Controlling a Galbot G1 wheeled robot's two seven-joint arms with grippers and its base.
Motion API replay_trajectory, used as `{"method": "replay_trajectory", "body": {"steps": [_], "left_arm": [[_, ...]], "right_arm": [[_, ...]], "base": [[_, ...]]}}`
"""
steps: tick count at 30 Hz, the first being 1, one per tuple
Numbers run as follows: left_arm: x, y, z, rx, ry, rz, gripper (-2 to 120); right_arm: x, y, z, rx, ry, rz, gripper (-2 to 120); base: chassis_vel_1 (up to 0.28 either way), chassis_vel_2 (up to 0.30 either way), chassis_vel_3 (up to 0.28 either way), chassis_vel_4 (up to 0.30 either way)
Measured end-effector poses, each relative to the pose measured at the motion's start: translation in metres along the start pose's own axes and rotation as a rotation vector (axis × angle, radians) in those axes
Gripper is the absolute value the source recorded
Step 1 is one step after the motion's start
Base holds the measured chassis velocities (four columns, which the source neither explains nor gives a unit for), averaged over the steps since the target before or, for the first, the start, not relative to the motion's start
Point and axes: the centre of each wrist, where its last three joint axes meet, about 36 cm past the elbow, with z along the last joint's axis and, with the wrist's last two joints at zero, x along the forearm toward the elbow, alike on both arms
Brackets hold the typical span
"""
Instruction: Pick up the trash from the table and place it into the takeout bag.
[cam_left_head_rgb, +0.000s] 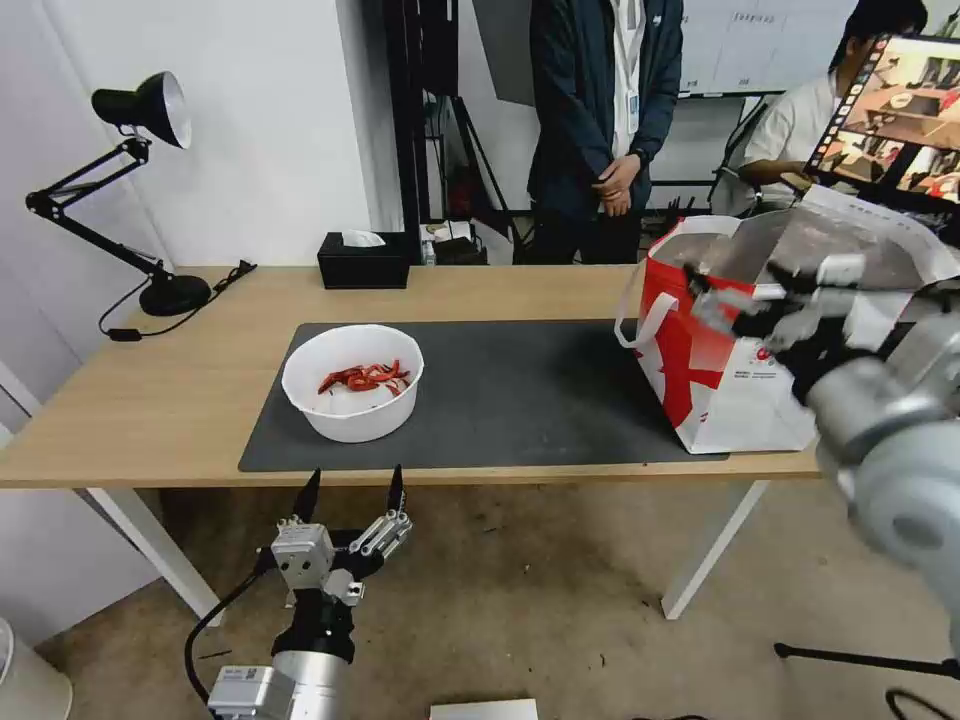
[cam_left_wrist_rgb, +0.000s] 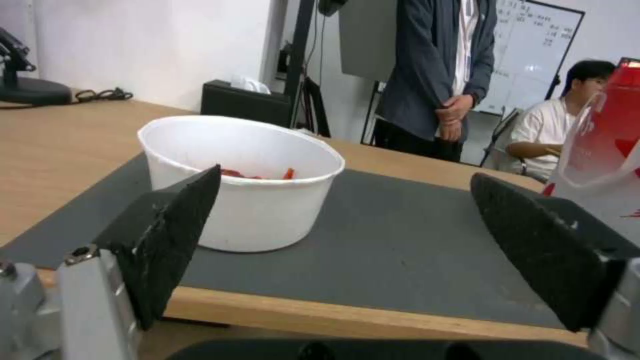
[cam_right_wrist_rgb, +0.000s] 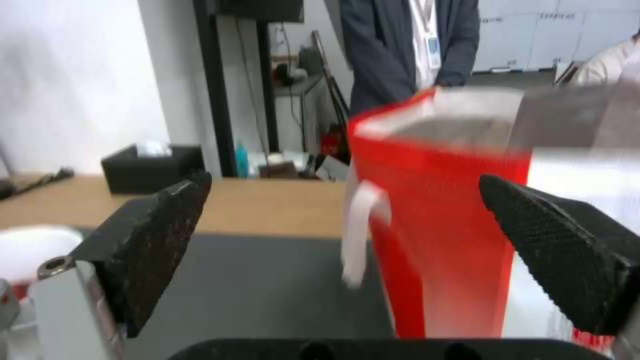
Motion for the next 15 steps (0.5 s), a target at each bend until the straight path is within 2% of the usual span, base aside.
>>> {"method": "replay_trajectory", "body": {"steps": [1, 4, 5, 7, 8, 11, 15], "left_arm": [[0.000, 0.000, 0.000, 0.000, 0.000, 0.000, 100], [0.001, 0.001, -0.002, -0.004, -0.005, -0.007, 100], [0.001, 0.001, -0.002, -0.004, -0.005, -0.007, 100], [0.002, 0.002, -0.003, -0.004, -0.005, -0.009, 100], [0.002, 0.002, -0.003, -0.004, -0.005, -0.009, 100], [0.003, 0.002, -0.003, -0.003, -0.004, -0.009, 100], [0.003, 0.001, -0.003, -0.002, -0.003, -0.006, 100]], "right_arm": [[0.000, 0.000, 0.000, 0.000, 0.000, 0.000, 100], [0.016, -0.003, 0.040, 0.035, -0.029, -0.011, 100], [0.016, -0.003, 0.040, 0.035, -0.029, -0.011, 100], [0.024, -0.008, 0.060, 0.052, -0.032, -0.009, 100], [0.024, -0.008, 0.060, 0.052, -0.032, -0.009, 100], [0.049, -0.012, 0.099, 0.013, -0.008, 0.030, 100], [0.063, -0.014, 0.117, 0.005, -0.011, 0.061, 100]], "base": [[0.000, 0.000, 0.000, 0.000], [0.000, 0.000, 0.000, 0.000], [0.000, 0.000, 0.000, 0.000], [0.000, 0.000, 0.000, 0.000], [0.000, 0.000, 0.000, 0.000], [0.000, 0.000, 0.000, 0.000], [0.000, 0.000, 0.000, 0.000]]}}
